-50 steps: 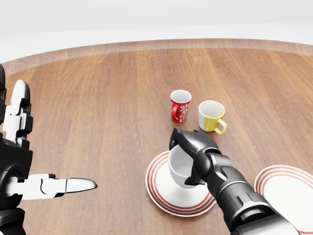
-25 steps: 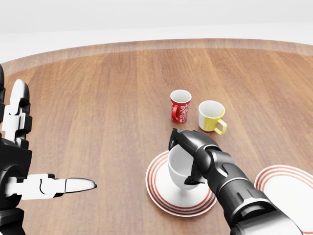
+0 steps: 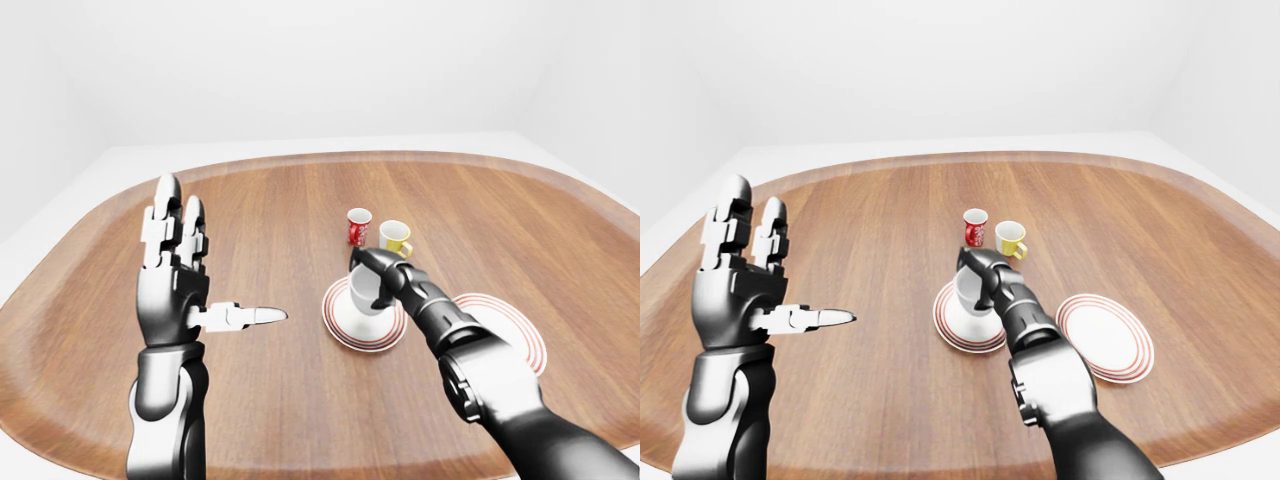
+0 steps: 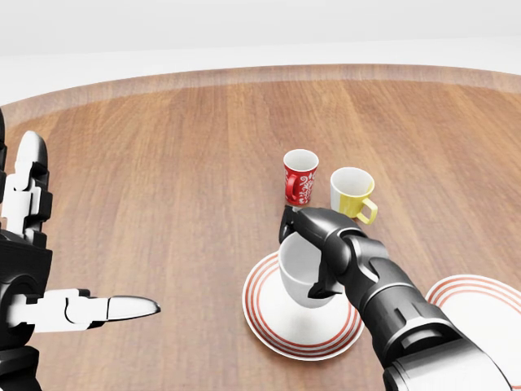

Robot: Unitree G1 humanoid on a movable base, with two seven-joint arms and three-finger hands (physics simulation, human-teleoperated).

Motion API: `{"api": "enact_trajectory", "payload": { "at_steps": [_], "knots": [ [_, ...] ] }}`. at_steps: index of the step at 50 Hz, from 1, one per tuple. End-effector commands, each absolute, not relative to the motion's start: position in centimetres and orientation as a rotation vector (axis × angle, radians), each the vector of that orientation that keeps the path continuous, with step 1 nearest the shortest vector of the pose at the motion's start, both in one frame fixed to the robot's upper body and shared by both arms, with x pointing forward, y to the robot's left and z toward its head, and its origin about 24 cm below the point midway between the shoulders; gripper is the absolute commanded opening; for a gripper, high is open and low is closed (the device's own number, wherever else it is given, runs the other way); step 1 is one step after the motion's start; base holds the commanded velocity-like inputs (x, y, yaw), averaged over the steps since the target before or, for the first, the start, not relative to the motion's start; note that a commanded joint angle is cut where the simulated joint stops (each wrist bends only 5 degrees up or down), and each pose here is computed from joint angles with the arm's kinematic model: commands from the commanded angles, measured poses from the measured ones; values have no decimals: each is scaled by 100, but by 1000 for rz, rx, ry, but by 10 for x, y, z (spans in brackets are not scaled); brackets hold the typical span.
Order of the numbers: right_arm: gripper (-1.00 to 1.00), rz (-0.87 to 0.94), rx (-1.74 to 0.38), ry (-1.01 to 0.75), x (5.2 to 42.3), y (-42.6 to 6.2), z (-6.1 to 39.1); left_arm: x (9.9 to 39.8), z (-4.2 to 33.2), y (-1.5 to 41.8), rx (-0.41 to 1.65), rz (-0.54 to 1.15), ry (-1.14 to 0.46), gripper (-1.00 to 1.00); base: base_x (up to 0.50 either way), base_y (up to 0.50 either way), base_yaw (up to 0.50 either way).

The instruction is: Put the white mug on the left plate.

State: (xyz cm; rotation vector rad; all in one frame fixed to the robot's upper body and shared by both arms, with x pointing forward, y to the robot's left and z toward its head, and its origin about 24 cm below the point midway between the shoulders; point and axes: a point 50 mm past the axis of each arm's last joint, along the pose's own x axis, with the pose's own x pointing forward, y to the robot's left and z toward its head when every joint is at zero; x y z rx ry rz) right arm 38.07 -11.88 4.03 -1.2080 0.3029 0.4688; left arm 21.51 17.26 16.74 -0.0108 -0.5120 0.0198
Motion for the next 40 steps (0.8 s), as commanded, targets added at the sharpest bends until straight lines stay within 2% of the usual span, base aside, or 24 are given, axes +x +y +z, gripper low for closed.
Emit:
{"api": "enact_trajectory", "payload": {
  "at_steps": [1, 17, 40],
  "knots": [
    [-100, 466, -1194, 302, 382, -119, 43, 215, 169, 173, -11, 21, -521, 100, 0, 0, 0],
    [-100, 453, -1114, 329, 379, -119, 37, 215, 167, 173, -12, 19, -509, 100, 0, 0, 0],
    [-100, 441, -1105, 356, 375, -125, 29, 215, 167, 173, -13, 20, -508, 100, 0, 0, 0]
  ]
}}
